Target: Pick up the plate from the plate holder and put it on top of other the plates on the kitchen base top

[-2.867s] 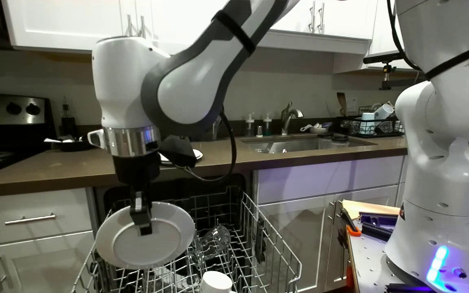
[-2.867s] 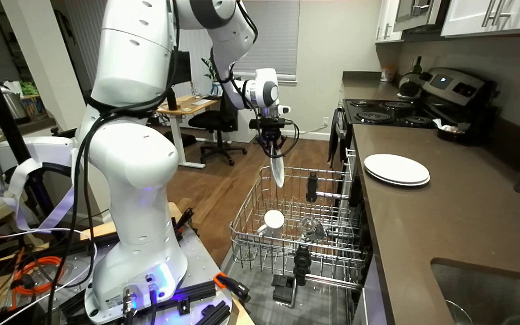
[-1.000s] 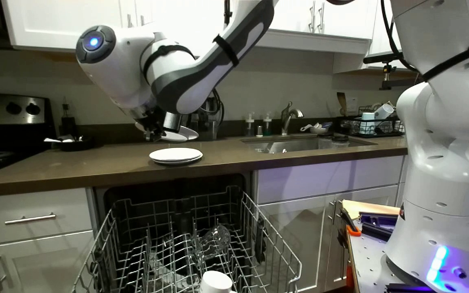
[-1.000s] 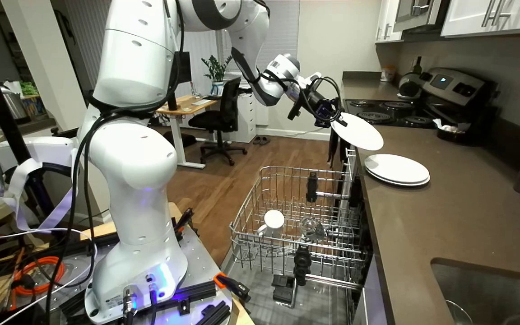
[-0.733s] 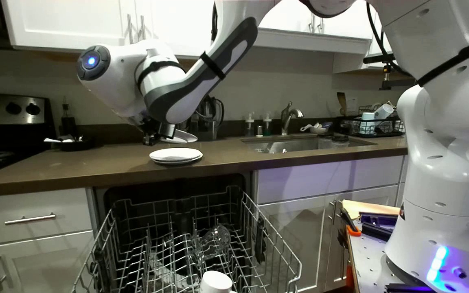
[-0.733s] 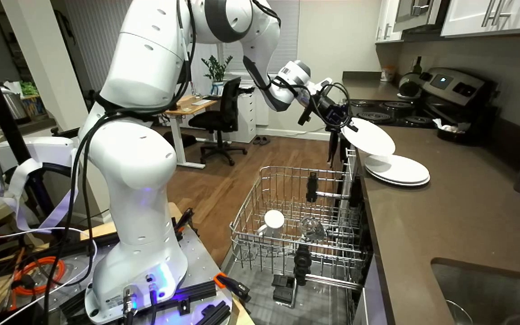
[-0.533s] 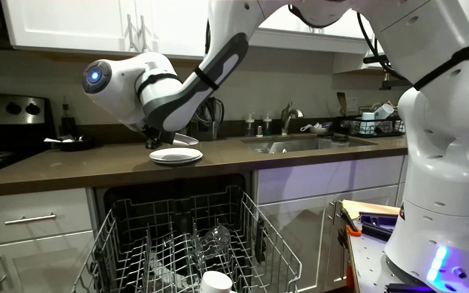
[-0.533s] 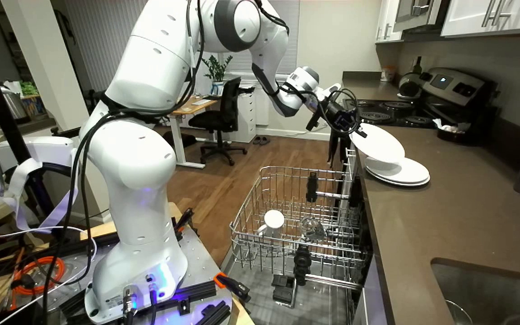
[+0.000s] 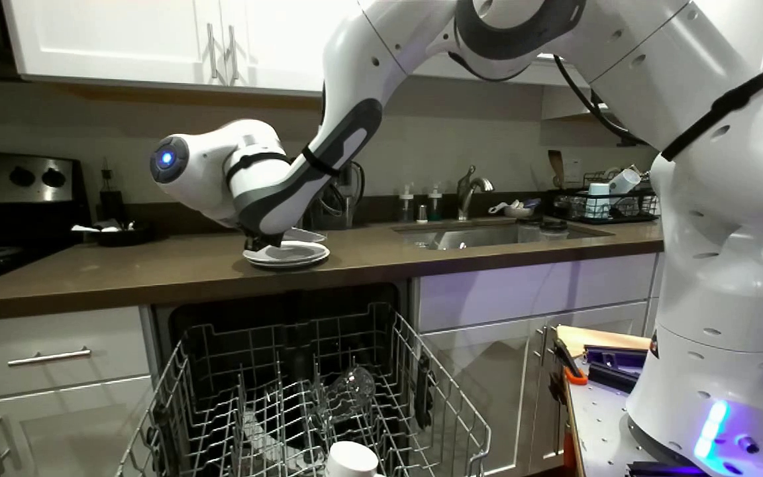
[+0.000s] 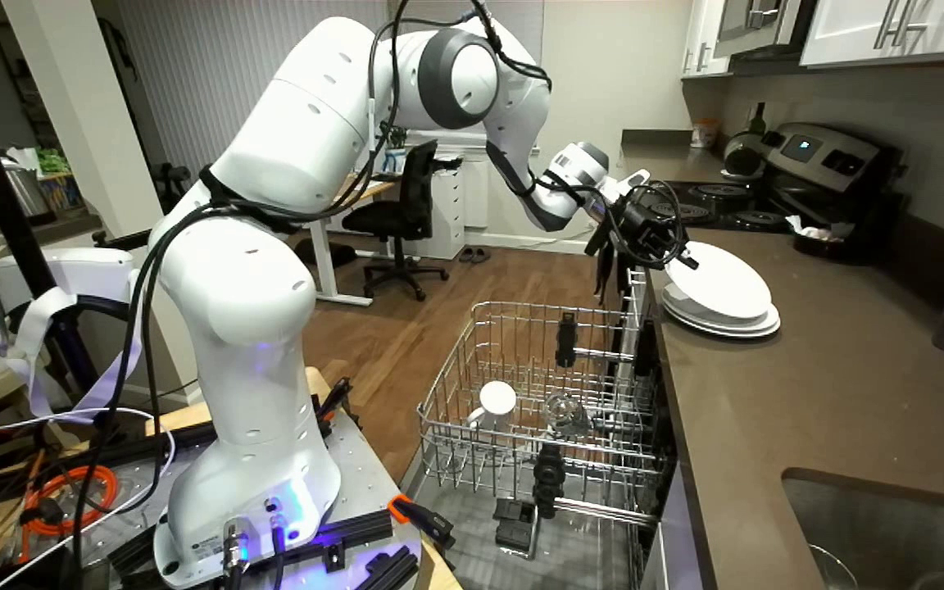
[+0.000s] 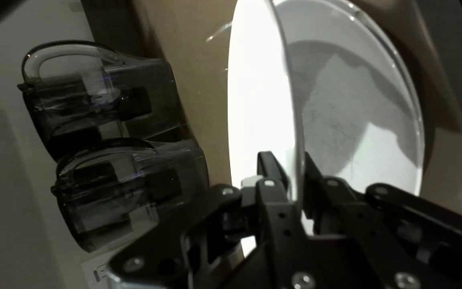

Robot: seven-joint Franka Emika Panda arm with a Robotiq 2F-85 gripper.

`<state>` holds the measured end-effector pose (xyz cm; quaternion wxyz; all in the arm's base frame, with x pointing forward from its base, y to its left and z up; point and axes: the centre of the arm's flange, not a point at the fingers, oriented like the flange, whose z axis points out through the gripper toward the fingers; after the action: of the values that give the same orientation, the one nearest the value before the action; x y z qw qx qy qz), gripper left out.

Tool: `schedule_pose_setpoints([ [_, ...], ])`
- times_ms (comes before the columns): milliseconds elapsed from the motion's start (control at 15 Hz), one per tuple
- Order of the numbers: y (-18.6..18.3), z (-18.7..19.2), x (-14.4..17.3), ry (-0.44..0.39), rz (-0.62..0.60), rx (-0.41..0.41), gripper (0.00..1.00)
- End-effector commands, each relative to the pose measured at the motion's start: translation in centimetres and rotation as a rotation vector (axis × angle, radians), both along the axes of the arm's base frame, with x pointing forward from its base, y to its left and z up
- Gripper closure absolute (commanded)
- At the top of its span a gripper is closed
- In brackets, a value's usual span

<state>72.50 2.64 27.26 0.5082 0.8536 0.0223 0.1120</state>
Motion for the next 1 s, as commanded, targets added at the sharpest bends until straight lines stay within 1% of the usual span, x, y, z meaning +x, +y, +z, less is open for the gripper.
schedule_pose_setpoints([
  [0,-0.7,0.2,2.9,-0.027,0.006,-0.004,0.92],
  [400,-0.9,-1.2,4.0,-0.030,0.004,0.010,0.93],
  [933,-2.1,-1.0,4.2,-0.033,-0.019,-0.007,0.93],
])
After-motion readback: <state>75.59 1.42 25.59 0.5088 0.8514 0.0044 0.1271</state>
